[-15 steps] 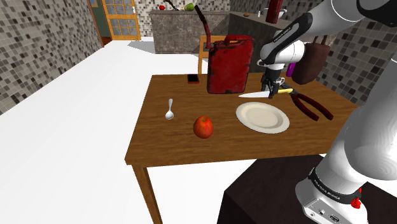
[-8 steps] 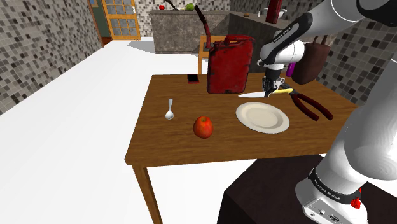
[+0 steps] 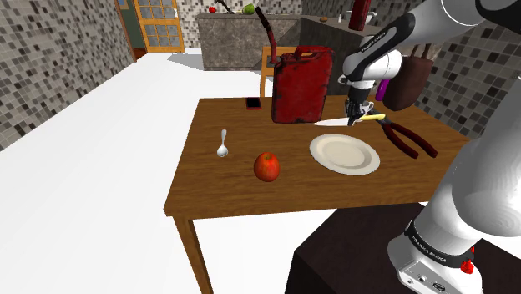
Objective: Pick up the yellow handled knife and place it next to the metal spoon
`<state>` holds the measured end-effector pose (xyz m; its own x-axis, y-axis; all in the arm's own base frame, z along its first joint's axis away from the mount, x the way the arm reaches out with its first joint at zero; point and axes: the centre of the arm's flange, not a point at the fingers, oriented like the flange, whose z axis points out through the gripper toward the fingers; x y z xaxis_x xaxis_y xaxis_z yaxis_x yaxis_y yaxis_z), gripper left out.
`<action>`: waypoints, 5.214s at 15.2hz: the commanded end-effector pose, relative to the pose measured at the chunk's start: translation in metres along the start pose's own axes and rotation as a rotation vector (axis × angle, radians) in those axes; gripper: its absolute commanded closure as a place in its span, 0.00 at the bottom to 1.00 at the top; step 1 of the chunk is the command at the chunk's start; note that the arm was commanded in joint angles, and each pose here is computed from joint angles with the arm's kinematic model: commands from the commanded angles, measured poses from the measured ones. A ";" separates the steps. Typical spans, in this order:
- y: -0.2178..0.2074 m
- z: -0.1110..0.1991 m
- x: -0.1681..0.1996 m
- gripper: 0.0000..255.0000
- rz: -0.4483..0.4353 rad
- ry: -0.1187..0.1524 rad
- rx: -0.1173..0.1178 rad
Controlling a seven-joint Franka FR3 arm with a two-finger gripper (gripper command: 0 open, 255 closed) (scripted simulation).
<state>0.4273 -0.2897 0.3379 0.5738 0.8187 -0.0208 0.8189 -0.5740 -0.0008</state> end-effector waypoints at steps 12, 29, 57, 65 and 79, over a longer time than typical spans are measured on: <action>0.000 -0.068 -0.001 1.00 0.000 0.000 0.000; -0.036 -0.114 0.097 1.00 0.000 0.000 0.000; -0.132 -0.084 0.358 1.00 0.000 0.000 0.000; -0.132 -0.042 0.359 1.00 0.000 0.000 0.000; -0.132 -0.008 0.360 1.00 0.000 0.000 0.000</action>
<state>0.5257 0.0808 0.3383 0.5738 0.8187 -0.0210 0.8189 -0.5740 -0.0010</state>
